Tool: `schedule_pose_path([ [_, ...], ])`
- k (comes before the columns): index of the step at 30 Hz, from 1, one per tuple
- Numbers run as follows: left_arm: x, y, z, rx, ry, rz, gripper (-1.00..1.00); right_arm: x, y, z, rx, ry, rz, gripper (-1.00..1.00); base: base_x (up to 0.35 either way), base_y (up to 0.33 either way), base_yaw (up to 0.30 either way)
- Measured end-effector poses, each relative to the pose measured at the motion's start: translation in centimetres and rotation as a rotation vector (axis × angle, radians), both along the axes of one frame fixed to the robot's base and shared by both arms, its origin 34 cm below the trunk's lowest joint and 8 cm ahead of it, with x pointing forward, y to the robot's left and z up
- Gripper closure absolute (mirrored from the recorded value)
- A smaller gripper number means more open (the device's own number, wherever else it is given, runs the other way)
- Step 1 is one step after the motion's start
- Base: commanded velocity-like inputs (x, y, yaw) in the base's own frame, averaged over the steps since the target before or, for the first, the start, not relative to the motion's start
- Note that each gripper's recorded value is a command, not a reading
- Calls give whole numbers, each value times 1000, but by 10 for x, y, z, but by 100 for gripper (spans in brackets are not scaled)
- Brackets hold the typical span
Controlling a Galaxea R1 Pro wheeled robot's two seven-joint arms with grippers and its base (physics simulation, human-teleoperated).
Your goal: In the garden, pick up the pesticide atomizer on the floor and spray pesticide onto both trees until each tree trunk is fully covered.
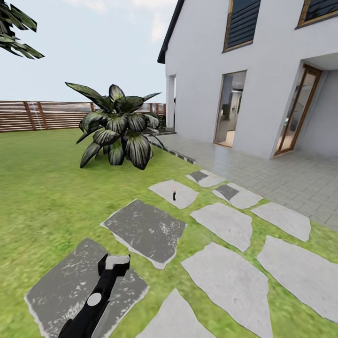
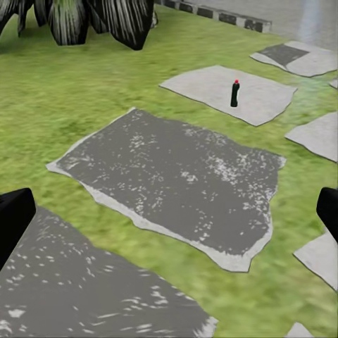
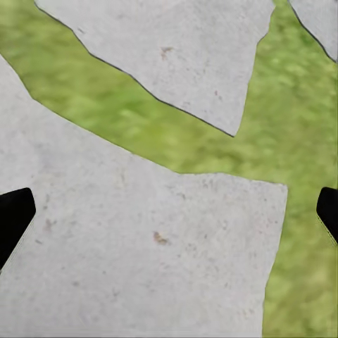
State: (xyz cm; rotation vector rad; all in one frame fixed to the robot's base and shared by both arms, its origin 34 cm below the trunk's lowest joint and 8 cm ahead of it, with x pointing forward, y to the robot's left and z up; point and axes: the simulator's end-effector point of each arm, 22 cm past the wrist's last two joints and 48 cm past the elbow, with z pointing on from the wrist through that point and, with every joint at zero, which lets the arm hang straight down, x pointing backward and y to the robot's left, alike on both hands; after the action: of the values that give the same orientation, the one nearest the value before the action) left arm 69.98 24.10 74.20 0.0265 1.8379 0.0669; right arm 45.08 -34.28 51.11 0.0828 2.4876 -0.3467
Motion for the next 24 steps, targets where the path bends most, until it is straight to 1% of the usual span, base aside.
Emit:
schedule_pose_path([
  [19,0,0,0,0,0,0,-100,0,0,0,0,0,1,-100,350,-4,0],
  [24,0,0,0,1,-1,0,-100,0,0,0,0,0,0,-100,350,67,0],
])
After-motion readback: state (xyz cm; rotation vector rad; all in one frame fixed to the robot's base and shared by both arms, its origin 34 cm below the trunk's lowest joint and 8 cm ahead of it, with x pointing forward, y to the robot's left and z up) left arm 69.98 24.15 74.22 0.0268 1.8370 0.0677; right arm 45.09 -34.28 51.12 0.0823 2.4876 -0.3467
